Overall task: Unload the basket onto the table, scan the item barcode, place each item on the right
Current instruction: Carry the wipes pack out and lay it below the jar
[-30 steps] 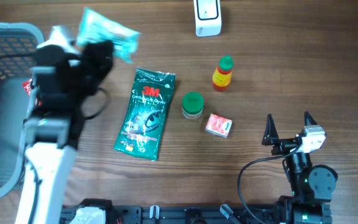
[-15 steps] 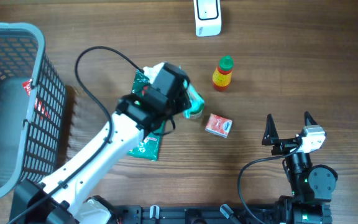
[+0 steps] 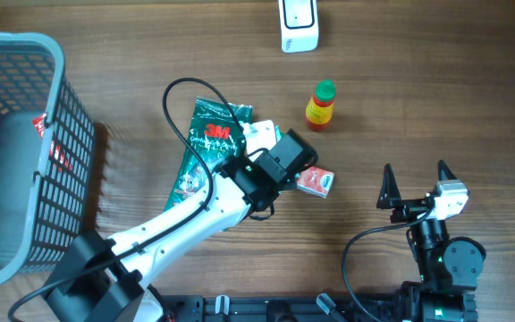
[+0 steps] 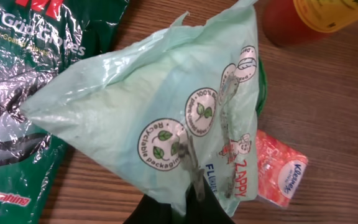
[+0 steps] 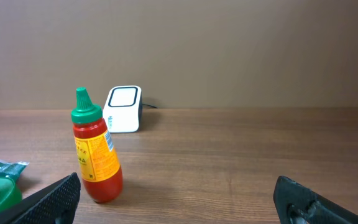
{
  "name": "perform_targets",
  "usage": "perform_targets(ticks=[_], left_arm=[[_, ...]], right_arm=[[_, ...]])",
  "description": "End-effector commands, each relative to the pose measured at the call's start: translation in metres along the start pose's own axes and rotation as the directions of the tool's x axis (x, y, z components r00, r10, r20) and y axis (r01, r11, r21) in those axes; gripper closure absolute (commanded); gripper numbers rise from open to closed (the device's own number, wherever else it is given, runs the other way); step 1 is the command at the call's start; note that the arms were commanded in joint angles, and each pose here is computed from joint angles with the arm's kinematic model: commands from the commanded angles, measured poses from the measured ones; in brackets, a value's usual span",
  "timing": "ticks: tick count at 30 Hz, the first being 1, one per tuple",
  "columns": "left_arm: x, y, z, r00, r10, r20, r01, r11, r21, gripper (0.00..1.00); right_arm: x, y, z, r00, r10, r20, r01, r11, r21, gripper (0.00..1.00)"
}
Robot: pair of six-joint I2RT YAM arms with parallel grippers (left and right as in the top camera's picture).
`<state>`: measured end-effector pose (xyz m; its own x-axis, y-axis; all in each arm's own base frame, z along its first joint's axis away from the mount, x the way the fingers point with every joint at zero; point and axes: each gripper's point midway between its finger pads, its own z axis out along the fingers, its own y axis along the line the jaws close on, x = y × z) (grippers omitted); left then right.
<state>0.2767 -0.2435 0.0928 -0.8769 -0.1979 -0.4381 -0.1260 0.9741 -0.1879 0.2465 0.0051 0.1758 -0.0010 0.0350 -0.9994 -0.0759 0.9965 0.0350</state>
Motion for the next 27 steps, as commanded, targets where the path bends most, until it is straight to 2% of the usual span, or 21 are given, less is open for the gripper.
perform_targets(ticks=[1, 4, 7, 9, 10, 15, 17, 20, 22, 24, 27], left_arm=[[0.009, 0.011, 0.019, 1.0, 0.013, -0.017, -0.014, 0.997, -0.071, 0.95], [0.011, 0.012, 0.023, 1.0, 0.016, -0.023, -0.018, 0.997, -0.08, 0.9], [0.002, 0.01, 0.015, 1.0, 0.018, 0.016, -0.017, 0.997, -0.072, 0.77], [-0.012, 0.006, 0.002, 0.998, 0.017, 0.067, -0.014, 0.999, -0.051, 0.59], [-0.017, 0.005, -0.005, 0.996, 0.024, 0.086, -0.02, 0.999, -0.04, 0.53], [-0.06, 0.012, -0.054, 0.957, -0.031, 0.287, 0.037, 0.999, -0.014, 0.39], [-0.079, 0.021, -0.08, 0.919, -0.06, 0.389, 0.07, 0.997, -0.011, 0.33], [-0.107, 0.034, -0.116, 0.853, -0.013, 0.521, 0.041, 0.998, -0.042, 0.28], [-0.137, 0.052, -0.15, 0.78, 0.028, 0.626, 0.032, 0.996, -0.084, 0.22], [-0.16, 0.077, -0.175, 0.727, 0.002, 0.686, 0.088, 0.991, -0.096, 0.19], [-0.193, 0.131, -0.213, 0.651, -0.112, 0.751, 0.242, 0.968, -0.066, 0.11]], right_arm=[[-0.001, 0.0, 0.0, 1.0, -0.01, 0.007, 0.01, 1.0, 0.005, 0.0], [-0.001, 0.0, 0.0, 1.0, -0.01, 0.007, 0.01, 1.0, 0.005, 0.0], [-0.002, 0.0, 0.0, 1.0, -0.01, 0.008, 0.01, 1.0, 0.005, 0.0], [-0.001, 0.0, 0.0, 1.0, -0.01, 0.007, 0.01, 1.0, 0.005, 0.0], [-0.001, -0.001, 0.0, 1.0, -0.01, 0.007, 0.01, 1.0, 0.005, 0.0], [-0.001, -0.001, 0.0, 1.0, -0.01, 0.007, 0.01, 1.0, 0.005, 0.0], [-0.001, 0.0, 0.0, 1.0, -0.011, 0.007, 0.011, 1.0, 0.004, 0.0], [-0.002, 0.0, 0.0, 1.0, -0.01, 0.008, 0.01, 1.0, 0.005, 0.0], [-0.002, 0.0, 0.0, 1.0, -0.011, 0.008, 0.011, 1.0, 0.004, 0.0], [-0.001, 0.0, 0.0, 1.0, -0.01, 0.007, 0.01, 1.0, 0.004, 0.0], [-0.002, 0.0, 0.0, 1.0, -0.01, 0.008, 0.01, 1.0, 0.005, 0.0]])
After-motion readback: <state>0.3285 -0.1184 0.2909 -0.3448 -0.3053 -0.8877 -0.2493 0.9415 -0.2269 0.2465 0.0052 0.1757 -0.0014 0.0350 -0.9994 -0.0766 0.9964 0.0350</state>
